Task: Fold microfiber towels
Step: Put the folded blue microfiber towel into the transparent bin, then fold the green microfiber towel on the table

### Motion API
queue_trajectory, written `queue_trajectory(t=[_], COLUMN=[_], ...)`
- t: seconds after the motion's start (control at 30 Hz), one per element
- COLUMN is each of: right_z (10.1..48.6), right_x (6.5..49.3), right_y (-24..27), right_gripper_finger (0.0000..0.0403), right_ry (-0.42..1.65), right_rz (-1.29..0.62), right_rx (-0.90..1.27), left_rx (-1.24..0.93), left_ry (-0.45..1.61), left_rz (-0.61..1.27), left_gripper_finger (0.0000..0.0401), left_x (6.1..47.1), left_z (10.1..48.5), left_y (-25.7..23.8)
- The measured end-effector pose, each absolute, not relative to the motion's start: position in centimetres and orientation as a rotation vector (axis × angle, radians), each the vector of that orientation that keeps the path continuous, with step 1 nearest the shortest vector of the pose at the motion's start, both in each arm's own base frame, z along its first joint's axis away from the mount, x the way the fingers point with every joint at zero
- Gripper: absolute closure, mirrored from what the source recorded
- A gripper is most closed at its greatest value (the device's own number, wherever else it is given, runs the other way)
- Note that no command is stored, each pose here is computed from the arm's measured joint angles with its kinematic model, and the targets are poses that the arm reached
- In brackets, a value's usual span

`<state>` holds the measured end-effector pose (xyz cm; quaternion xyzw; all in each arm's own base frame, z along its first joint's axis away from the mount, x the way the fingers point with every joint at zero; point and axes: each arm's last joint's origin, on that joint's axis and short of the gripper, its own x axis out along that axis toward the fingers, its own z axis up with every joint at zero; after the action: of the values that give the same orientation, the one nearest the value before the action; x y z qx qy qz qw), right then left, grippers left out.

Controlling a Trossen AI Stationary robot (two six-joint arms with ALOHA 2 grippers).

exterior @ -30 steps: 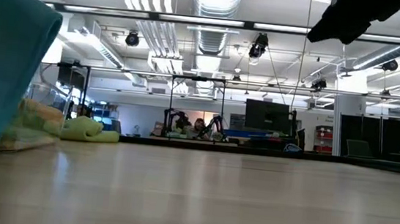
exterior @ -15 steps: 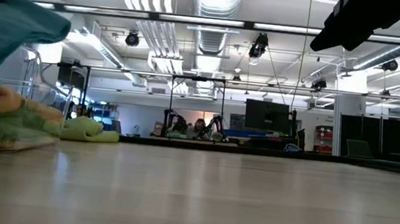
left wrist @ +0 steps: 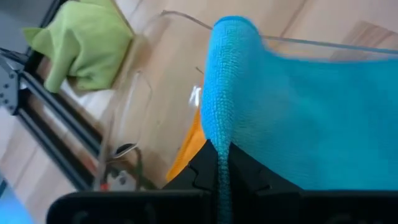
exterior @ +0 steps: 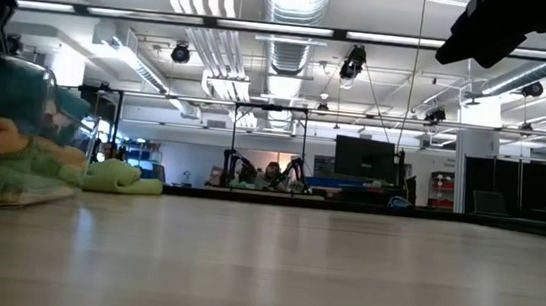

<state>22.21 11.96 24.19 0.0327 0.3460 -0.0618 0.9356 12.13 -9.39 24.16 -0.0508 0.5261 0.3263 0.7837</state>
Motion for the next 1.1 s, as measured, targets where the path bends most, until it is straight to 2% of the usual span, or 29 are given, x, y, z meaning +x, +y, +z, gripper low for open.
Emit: queue_trajectory(t=[0.23, 0.43, 0.53, 0.73, 0.83, 0.93, 1.1], right_z=[24.2, 24.2, 24.2, 24.2, 24.2, 24.1, 23.5], right_x=[22.2, 22.2, 22.2, 22.2, 22.2, 22.3, 22.6], right_y=[11.9, 12.0, 12.0, 12.0, 12.0, 12.0, 12.3], right_gripper_finger=[0.0394, 0.0394, 0.0394, 0.0394, 0.0394, 0.0394, 0.0394], right_ry=[0.704, 0.702, 0.702, 0.702, 0.702, 0.702, 0.724], right_rz=[-0.134, -0.139, -0.139, -0.139, -0.139, -0.139, -0.143], right_rx=[0.069, 0.086, 0.086, 0.085, 0.086, 0.086, 0.070], left_rx=[-0.119, -0.099, -0.092, -0.045, -0.048, -0.090, -0.333], left_ry=[1.131, 1.144, 1.149, 1.167, 1.108, 1.079, 1.017], left_rz=[0.691, 0.716, 0.727, 0.762, 0.788, 0.802, 0.738], left_gripper_finger=[0.0400, 0.0392, 0.0363, 0.0271, 0.0234, 0.0217, 0.0224], left_x=[12.3, 12.0, 12.1, 12.1, 12.6, 13.2, 15.3], left_z=[21.3, 20.3, 20.3, 20.8, 21.8, 23.0, 23.3], left_y=[-9.1, -8.7, -8.5, -7.9, -7.7, -7.5, -8.1])
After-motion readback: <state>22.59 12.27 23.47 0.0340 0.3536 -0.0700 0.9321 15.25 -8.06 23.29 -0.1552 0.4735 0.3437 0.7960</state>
